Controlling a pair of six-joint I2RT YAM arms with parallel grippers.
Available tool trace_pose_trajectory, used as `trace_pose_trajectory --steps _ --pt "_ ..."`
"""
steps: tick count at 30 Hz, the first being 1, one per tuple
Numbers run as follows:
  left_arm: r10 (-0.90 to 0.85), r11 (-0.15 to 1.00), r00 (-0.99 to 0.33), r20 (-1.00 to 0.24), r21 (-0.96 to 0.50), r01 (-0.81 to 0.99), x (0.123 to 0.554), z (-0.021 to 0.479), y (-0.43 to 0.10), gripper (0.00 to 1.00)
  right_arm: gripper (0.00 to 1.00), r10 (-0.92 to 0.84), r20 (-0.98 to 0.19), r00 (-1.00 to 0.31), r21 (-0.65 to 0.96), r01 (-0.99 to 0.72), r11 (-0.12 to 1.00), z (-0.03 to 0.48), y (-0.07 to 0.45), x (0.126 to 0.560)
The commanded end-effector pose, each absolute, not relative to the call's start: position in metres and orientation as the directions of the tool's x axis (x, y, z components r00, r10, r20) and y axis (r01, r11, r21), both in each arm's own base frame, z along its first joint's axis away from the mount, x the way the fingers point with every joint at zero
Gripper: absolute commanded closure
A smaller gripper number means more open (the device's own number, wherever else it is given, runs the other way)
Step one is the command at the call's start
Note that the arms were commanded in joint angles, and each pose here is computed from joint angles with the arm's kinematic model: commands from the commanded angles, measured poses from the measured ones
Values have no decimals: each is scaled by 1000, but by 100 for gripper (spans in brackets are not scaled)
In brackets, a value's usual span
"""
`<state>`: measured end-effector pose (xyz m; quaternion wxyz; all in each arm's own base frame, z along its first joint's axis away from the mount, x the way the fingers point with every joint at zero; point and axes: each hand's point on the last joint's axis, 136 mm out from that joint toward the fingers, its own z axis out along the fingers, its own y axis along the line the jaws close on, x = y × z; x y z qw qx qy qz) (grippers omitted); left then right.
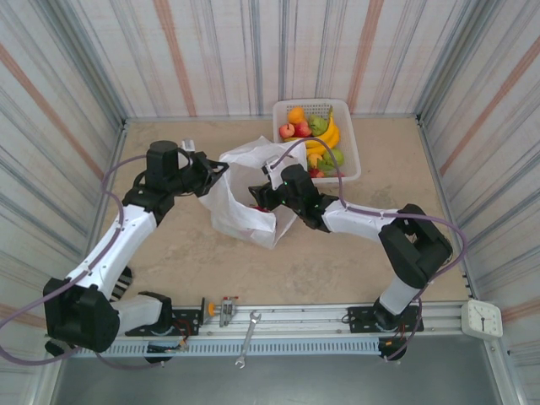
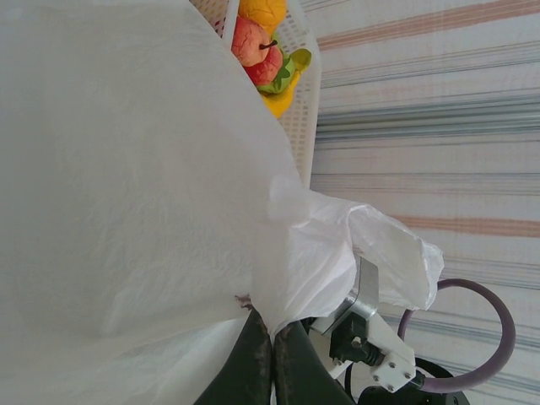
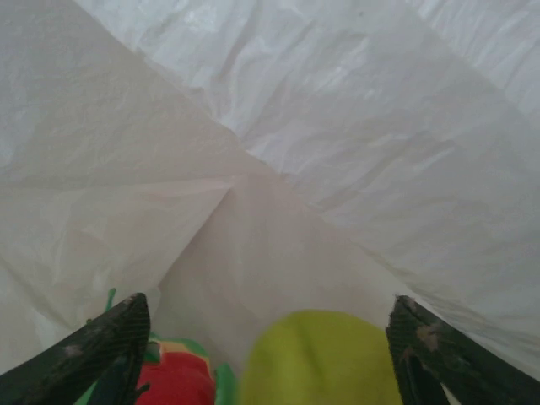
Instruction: Place the fake fruits into the plastic bag and tie a complex knot
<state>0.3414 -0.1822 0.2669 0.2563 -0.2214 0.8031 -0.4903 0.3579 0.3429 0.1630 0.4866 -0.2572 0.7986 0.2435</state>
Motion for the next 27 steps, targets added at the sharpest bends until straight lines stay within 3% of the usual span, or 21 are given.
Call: trace_pose_trajectory --steps 1,27 --pt "-613 413 -765 -197 -905 -97 343 268 -185 100 17 -182 -903 -390 122 -638 760 166 342 366" --pt "-621 420 -759 -198 -901 -107 342 262 -183 100 9 -224 -897 -381 68 -621 781 172 325 358"
